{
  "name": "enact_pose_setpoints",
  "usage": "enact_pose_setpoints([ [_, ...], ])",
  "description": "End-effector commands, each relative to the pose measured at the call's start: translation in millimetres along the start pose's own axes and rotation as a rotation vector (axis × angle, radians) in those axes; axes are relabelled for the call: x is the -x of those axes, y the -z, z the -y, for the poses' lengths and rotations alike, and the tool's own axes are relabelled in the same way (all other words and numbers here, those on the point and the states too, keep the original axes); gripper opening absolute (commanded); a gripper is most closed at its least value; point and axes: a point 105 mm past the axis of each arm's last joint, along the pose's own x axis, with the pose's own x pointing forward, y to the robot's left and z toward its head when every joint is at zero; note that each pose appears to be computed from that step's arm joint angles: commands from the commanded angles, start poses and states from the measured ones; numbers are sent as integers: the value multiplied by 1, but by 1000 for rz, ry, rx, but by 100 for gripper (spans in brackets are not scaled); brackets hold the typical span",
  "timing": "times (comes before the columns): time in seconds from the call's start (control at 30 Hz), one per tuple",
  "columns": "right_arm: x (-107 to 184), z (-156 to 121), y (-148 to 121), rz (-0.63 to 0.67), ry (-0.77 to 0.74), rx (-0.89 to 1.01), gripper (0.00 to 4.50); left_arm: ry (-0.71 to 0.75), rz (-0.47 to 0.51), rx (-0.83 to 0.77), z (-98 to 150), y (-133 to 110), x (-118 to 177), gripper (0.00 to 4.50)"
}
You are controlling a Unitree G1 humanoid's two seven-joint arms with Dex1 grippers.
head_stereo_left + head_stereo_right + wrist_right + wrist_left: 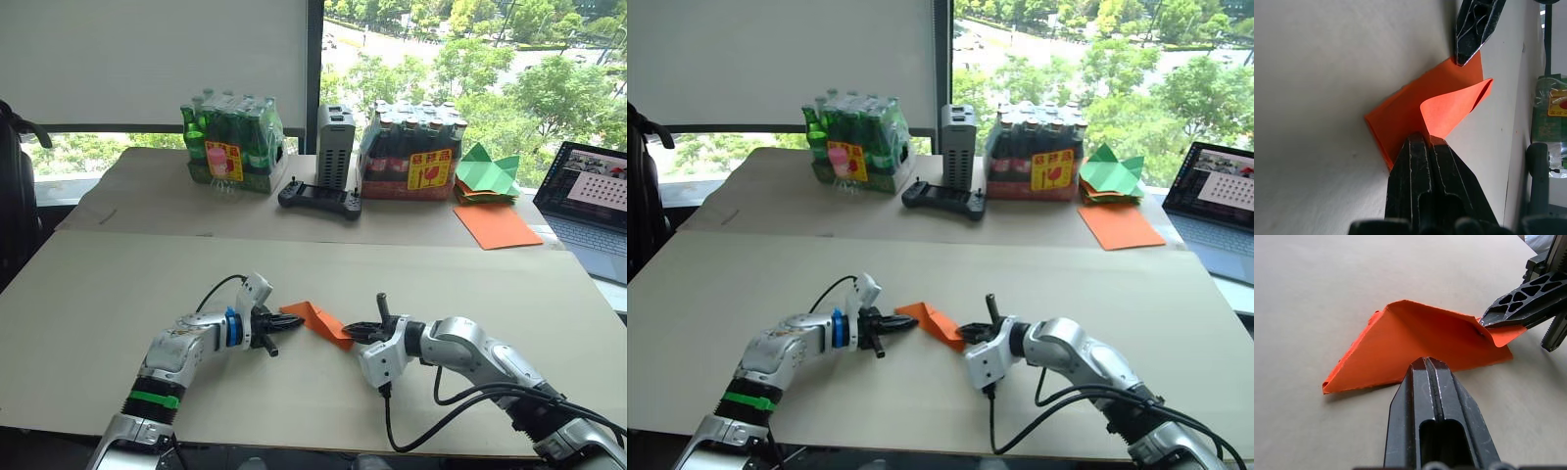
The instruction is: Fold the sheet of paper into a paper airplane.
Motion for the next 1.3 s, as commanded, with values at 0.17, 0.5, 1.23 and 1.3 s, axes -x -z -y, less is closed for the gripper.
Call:
enact_pose_setpoints([
  [0.17,-2,-30,-1,3,-119,-30,2,-15,209,66,1,-57,3,0],
  [0.5,-3,-34,-2,4,-126,-42,2,72,145,-3,24,-55,-11,0],
  [1.23,-3,-37,-5,5,-131,-63,2,79,-23,-63,10,-13,-29,0],
  [1.3,-3,-38,-7,17,-135,-69,2,78,-26,-62,9,-12,-32,0],
])
